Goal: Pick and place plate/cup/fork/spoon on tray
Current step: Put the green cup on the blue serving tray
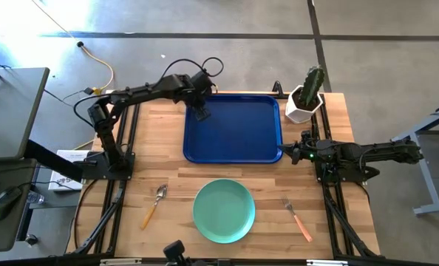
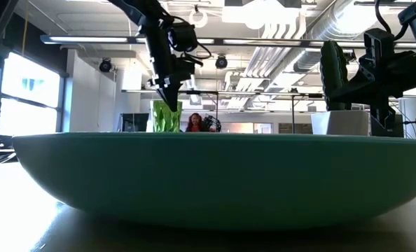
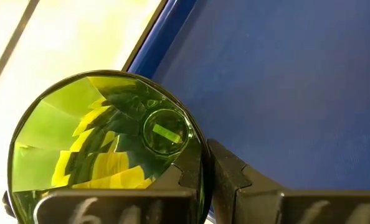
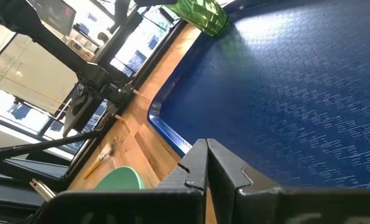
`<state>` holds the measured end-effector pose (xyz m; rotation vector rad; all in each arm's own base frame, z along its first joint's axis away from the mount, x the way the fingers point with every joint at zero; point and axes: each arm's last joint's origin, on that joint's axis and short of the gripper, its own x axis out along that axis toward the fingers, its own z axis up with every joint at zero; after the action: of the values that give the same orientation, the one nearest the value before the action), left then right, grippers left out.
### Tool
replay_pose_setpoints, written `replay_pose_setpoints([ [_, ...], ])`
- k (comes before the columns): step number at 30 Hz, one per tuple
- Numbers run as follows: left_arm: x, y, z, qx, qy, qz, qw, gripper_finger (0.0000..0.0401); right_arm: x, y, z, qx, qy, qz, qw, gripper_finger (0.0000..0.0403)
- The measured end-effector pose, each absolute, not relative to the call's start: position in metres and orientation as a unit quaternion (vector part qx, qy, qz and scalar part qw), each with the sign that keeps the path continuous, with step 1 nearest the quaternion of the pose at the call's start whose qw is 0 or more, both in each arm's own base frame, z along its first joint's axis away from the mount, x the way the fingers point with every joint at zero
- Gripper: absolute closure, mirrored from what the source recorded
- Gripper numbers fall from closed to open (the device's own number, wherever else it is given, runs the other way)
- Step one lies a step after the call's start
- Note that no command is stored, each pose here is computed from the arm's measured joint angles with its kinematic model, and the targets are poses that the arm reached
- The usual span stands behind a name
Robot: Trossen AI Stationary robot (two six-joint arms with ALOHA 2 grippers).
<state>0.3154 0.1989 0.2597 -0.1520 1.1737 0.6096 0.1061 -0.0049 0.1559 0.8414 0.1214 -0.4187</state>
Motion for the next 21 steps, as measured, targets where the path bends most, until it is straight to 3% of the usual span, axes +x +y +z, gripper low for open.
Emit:
replay_pose_setpoints([
  [12, 0.3129, 0.2031, 0.2597, -0.092, 0.538, 0.276, 0.791, 0.0393, 0.1061, -0.0049, 0.1559, 0.405, 0.058, -0.202, 0.890, 0.0402],
  [21, 0.3135, 0.2020, 0.2588, -0.097, 0.540, 0.270, 0.792, 0.0357, 0.1061, -0.0048, 0.1559, 0.405, 0.058, -0.202, 0.890, 0.0402],
])
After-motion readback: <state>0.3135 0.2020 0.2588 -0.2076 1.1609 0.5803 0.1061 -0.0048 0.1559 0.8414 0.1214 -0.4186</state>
